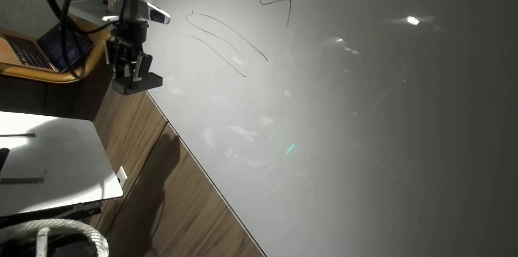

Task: Erase the drawings on the whiteboard

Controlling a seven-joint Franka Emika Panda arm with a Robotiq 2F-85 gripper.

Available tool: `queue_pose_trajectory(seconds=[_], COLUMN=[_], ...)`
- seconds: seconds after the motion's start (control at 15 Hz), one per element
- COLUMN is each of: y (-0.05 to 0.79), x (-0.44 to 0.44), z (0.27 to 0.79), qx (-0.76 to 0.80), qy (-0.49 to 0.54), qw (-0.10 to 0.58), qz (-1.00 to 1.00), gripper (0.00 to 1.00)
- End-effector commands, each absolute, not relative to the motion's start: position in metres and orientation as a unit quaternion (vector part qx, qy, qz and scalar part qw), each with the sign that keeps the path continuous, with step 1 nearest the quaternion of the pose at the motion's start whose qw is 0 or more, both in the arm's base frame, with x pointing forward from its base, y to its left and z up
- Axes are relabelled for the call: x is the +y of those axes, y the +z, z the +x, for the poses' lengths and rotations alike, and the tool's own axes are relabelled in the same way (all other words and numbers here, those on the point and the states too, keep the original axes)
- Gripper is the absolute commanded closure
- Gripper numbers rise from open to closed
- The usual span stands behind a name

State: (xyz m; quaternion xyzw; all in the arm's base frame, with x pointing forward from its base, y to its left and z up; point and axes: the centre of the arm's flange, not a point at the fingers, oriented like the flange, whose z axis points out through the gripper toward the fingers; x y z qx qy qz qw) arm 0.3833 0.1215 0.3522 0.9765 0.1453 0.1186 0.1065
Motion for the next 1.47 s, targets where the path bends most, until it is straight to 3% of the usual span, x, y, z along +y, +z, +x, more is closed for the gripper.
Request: queue_pose_trajectory(seconds=[0.0, 1.07, 1.4], y=[0.41, 0.675, 0.718], x=[0.145, 0.219, 0.232], z=[0.402, 0.512, 0.532], qx=[0.156, 0.122, 0.097], qy=[0.171, 0.413, 0.454], qw=[0.114, 0.031, 0.021], qz=[0.966, 0.902, 0.885], gripper=[0.71, 0.71, 0.71])
